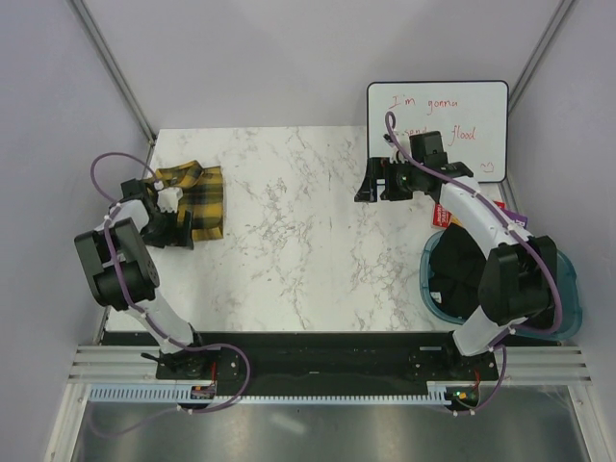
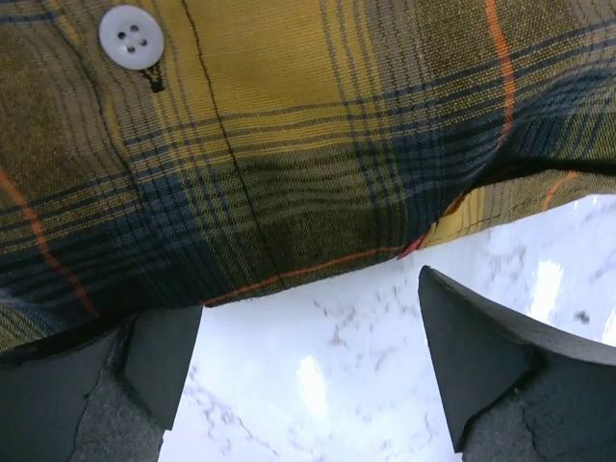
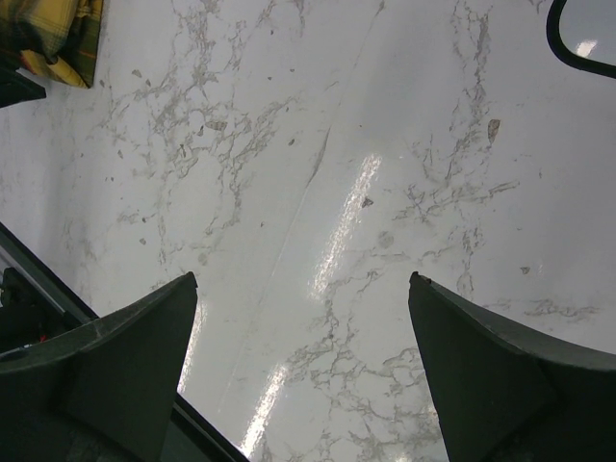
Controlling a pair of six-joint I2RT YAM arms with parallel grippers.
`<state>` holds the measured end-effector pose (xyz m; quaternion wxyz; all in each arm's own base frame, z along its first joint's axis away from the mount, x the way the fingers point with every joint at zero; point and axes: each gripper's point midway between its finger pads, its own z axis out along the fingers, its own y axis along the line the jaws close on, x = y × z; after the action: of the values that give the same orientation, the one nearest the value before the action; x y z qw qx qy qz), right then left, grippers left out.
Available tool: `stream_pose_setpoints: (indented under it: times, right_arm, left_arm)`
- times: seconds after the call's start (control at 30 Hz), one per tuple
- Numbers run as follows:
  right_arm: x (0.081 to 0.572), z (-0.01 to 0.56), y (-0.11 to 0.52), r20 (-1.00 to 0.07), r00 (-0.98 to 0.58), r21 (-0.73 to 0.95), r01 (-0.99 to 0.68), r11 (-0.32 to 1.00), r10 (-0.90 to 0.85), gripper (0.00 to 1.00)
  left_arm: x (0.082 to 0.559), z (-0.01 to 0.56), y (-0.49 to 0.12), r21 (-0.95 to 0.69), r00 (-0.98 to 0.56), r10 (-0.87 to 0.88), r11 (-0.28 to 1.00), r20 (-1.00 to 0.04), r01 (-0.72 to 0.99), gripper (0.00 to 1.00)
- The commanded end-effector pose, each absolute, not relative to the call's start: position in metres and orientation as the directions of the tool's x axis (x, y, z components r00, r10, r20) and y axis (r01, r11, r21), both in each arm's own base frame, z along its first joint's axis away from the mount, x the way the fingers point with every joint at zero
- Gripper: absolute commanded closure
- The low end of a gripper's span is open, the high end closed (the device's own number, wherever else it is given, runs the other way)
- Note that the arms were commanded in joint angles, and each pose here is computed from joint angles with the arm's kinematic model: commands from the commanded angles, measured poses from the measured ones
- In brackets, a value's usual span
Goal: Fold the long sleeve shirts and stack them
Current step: Neatly place the folded shirt to the corner
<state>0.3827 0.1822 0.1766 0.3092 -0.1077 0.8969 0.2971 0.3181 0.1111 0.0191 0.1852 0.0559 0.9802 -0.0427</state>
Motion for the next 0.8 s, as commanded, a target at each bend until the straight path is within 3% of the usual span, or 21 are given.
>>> stream_pose_setpoints:
  times: [0.0, 0.33, 0.57, 0.77]
  right_arm:
    - [0.396, 0.186, 0.182, -0.645, -0.764, 0.454, -0.382, 0.805, 0.001, 0.02]
    - [0.401, 0.173, 0.182, -0.623, -0.782, 0.454, -0.365, 0.813, -0.004, 0.02]
    - [0.406, 0.167, 0.182, -0.615, -0.789, 0.453, -0.358, 0.817, -0.005, 0.02]
    - [0.407, 0.167, 0.182, -0.615, -0.789, 0.453, -0.358, 0.817, -0.005, 0.02]
  left_arm:
    - [0.365, 0.011, 0.11, -0.082, -0.899, 0.054, 0.992, -0.434, 0.099, 0.01]
    - [0.427, 0.016, 0.113, -0.079, -0.873, 0.063, 0.99, -0.484, 0.116, 0.01]
    - [0.453, 0.009, 0.088, -0.228, -0.881, -0.093, 0.974, -0.463, 0.017, 0.01]
    - [0.481, 0.016, 0.091, -0.191, -0.863, -0.079, 0.981, -0.499, 0.02, 0.01]
